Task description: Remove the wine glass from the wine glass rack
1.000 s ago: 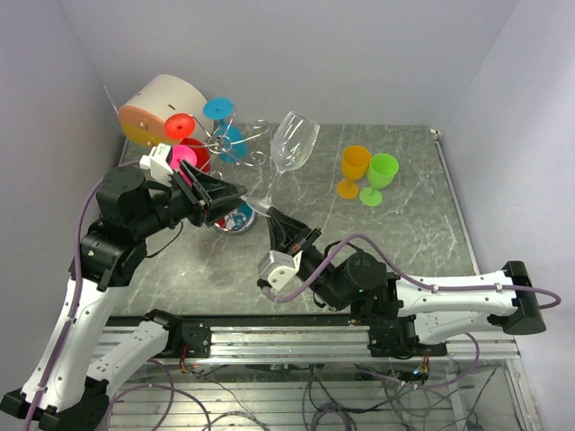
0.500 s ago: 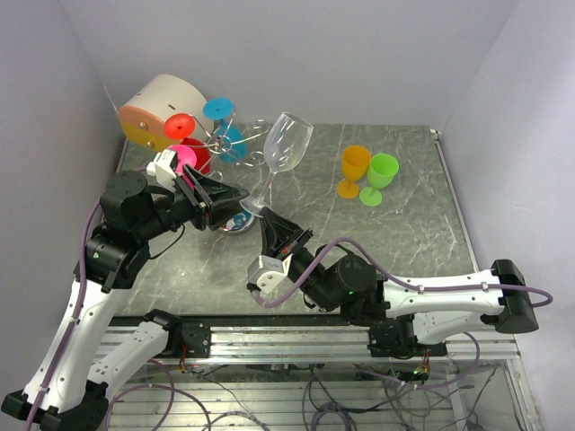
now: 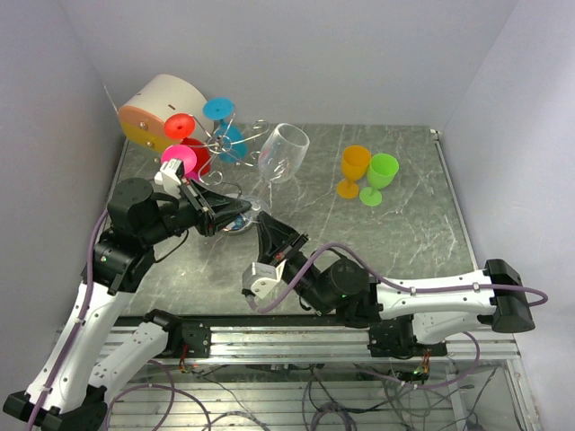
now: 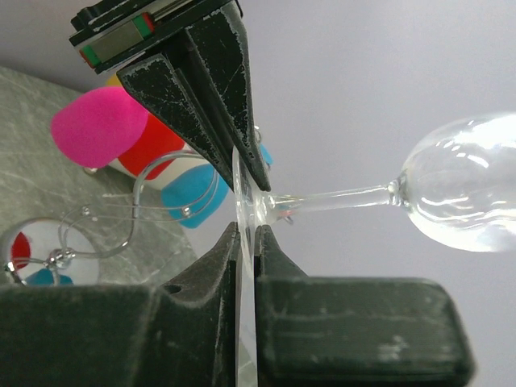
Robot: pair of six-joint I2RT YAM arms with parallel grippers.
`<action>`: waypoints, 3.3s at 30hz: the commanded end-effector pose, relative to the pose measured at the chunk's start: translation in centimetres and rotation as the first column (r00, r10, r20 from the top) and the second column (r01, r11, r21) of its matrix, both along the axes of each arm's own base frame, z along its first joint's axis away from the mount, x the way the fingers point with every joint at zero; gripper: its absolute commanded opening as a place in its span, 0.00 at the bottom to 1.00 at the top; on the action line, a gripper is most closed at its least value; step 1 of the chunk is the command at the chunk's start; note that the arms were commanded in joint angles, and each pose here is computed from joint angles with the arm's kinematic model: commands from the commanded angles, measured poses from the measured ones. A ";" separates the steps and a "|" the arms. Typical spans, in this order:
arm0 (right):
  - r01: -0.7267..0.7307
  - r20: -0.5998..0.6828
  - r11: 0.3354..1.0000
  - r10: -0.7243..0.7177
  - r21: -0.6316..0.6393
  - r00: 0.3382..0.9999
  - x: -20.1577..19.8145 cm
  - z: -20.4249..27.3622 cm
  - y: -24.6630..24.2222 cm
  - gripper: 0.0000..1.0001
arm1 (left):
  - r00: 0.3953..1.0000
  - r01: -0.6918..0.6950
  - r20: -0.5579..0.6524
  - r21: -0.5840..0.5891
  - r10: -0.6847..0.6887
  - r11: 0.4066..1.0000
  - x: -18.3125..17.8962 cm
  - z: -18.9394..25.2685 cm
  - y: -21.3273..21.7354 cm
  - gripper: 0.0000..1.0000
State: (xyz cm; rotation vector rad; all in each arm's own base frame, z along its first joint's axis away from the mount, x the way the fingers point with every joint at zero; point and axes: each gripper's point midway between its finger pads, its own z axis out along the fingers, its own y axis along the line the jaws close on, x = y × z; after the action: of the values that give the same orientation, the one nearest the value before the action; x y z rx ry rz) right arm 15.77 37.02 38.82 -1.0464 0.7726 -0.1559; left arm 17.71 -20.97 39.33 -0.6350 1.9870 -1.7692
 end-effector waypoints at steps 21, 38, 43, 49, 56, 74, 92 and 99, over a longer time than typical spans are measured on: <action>0.473 -0.693 0.861 -0.225 0.187 0.685 6.3 -2.7 -14.5 0.00 | 0.805 -0.496 0.488 0.243 0.337 0.834 -3.8 -1.6 10.4 0.07; -0.170 -0.815 0.823 0.564 0.542 0.134 5.6 5.6 -6.5 0.51 | 0.797 -0.508 0.554 0.402 0.239 0.762 -4.2 -1.8 11.5 0.07; -0.268 -0.792 0.766 0.610 0.584 0.019 3.5 6.3 -5.7 0.49 | 0.791 -0.489 0.576 0.392 0.206 0.779 -3.5 -1.2 10.6 0.07; -0.279 -0.780 0.748 0.625 0.602 -0.005 3.2 6.5 -5.5 0.49 | 0.792 -0.467 0.582 0.381 0.186 0.798 -3.1 -0.7 9.8 0.07; -0.288 -0.785 0.746 0.618 0.601 -0.036 3.1 6.0 -5.0 0.46 | 0.790 -0.454 0.588 0.367 0.176 0.812 -2.7 0.0 9.3 0.07; -0.255 -0.839 0.809 0.544 0.530 -0.015 3.1 4.2 -1.2 0.00 | 0.796 -0.431 0.585 0.372 0.153 0.822 -1.5 0.5 8.3 0.07; 0.505 -0.829 0.685 0.277 0.525 0.487 22.5 9.1 -21.4 0.00 | 0.813 -0.491 0.544 0.450 0.207 0.746 -1.0 -1.0 10.3 0.54; 0.915 -0.926 0.285 -0.163 0.287 0.341 32.4 2.1 -36.1 0.00 | 0.813 -0.483 0.552 0.460 0.186 0.745 -0.9 -1.0 10.1 0.52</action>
State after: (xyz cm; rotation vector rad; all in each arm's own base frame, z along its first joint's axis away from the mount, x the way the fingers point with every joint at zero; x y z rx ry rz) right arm 43.96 9.30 46.29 0.0300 1.7547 0.3887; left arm 16.74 -11.27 37.30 -0.3097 1.7991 -0.9077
